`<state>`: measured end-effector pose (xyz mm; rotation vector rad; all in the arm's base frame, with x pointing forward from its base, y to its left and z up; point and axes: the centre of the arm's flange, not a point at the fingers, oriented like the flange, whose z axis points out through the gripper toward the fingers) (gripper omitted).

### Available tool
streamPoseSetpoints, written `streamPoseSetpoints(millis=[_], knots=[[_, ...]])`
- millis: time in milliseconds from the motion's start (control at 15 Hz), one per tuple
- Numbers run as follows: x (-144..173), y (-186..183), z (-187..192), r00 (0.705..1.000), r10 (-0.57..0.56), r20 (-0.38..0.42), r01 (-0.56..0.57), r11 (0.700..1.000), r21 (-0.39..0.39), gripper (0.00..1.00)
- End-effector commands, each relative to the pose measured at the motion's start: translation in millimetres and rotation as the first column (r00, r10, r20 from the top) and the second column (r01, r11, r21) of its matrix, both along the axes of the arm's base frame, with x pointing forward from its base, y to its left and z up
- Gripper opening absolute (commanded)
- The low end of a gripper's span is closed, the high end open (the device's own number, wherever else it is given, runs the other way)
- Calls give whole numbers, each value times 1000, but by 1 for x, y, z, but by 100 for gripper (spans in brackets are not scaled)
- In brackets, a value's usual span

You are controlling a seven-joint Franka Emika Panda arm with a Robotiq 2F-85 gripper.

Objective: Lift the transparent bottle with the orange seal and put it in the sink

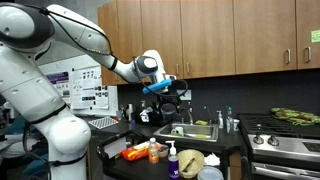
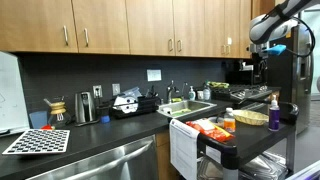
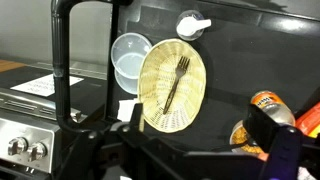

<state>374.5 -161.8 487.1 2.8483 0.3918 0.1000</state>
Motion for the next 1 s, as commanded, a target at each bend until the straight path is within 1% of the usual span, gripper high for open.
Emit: streamPoseSetpoints(millis=[0, 533, 600, 800, 933], knots=[[0, 0, 0, 1000, 0, 0, 0, 1000, 0, 100], [0, 0, 0, 1000, 0, 0, 0, 1000, 0, 100], [1, 1, -2, 1000, 16, 0, -16, 1000, 11, 100], [9, 14, -8, 999, 45, -1, -45, 998, 37, 100], [15, 29, -13, 996, 84, 6, -85, 995, 60, 100]])
